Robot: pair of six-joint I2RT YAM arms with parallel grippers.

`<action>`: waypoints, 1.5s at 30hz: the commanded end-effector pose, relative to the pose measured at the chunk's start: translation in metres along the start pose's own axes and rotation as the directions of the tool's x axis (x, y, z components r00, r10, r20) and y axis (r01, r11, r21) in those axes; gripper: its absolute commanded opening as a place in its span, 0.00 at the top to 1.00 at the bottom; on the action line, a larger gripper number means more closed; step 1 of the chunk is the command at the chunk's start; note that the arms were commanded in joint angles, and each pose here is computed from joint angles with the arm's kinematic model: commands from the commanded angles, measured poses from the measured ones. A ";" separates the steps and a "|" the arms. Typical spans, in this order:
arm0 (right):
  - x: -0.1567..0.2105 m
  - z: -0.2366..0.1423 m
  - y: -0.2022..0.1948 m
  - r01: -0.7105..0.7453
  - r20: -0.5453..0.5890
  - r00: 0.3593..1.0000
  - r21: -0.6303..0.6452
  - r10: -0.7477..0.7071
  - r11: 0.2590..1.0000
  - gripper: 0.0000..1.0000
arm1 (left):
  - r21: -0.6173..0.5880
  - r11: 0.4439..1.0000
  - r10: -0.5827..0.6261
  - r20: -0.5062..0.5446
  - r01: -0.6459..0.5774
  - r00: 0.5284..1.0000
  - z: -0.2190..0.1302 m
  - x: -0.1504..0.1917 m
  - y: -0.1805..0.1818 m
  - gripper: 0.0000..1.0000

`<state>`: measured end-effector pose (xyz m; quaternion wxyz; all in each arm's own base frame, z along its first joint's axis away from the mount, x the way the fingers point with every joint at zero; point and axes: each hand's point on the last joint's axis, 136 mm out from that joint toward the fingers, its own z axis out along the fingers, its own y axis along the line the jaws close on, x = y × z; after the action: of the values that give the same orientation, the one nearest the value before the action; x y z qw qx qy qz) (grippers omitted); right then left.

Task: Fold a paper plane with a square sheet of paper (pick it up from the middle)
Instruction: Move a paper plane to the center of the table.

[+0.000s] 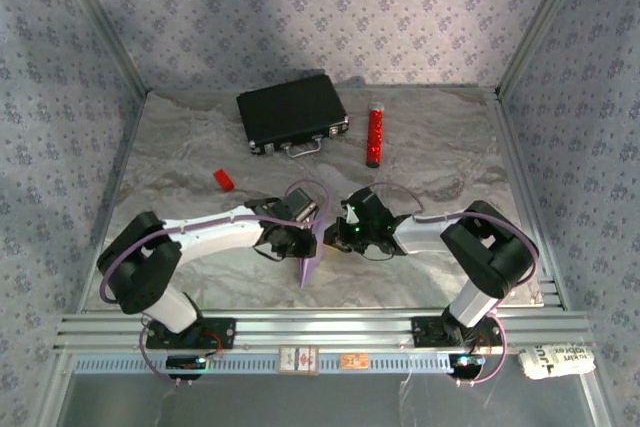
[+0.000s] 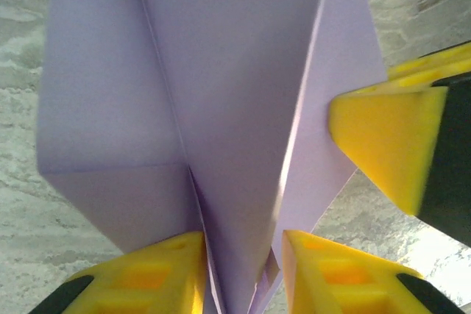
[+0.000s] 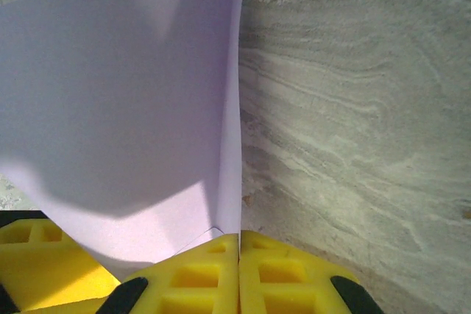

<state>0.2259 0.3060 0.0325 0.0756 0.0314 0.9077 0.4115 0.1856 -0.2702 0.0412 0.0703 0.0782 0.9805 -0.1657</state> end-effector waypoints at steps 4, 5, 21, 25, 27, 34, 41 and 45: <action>-0.002 0.001 0.001 -0.014 0.009 1.000 0.010 0.013 1.000 0.92 | -0.030 0.999 0.016 -0.042 -0.018 0.999 0.007 0.009 0.002 0.70; -0.002 0.001 0.002 -0.013 0.010 1.000 0.009 0.013 1.000 0.92 | -0.035 0.999 0.019 -0.044 -0.020 0.999 0.007 0.010 0.002 0.71; -0.001 0.000 0.001 -0.011 0.010 1.000 0.008 0.011 1.000 0.90 | -0.075 0.997 0.032 -0.045 -0.035 0.998 0.017 0.006 0.004 0.75; 0.000 -0.001 0.001 -0.007 0.010 1.000 0.012 0.006 1.000 0.88 | -0.072 0.997 0.022 -0.033 -0.024 0.999 0.015 0.004 0.002 0.82; -0.001 -0.004 -0.001 -0.002 0.016 1.000 0.023 0.002 1.000 0.85 | -0.069 0.997 0.015 -0.021 -0.016 1.000 0.014 0.002 0.002 0.83; -0.006 -0.029 -0.019 0.002 0.071 0.997 0.119 -0.010 0.993 0.67 | -0.103 0.995 0.007 0.004 -0.006 1.000 0.012 -0.004 0.006 0.89; -0.009 -0.062 -0.041 -0.027 0.138 0.990 0.187 0.000 0.982 0.63 | -0.116 0.993 -0.002 0.033 0.006 0.999 0.012 -0.014 0.006 0.89; -0.009 -0.076 -0.046 -0.039 0.163 0.987 0.194 0.007 0.980 0.62 | -0.123 0.992 -0.014 0.035 0.018 0.999 0.016 -0.016 0.010 0.88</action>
<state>0.2309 0.2354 0.0570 0.1439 0.0786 0.9230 0.3480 0.1999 -0.2720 0.0277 0.0890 0.0734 0.9859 -0.1212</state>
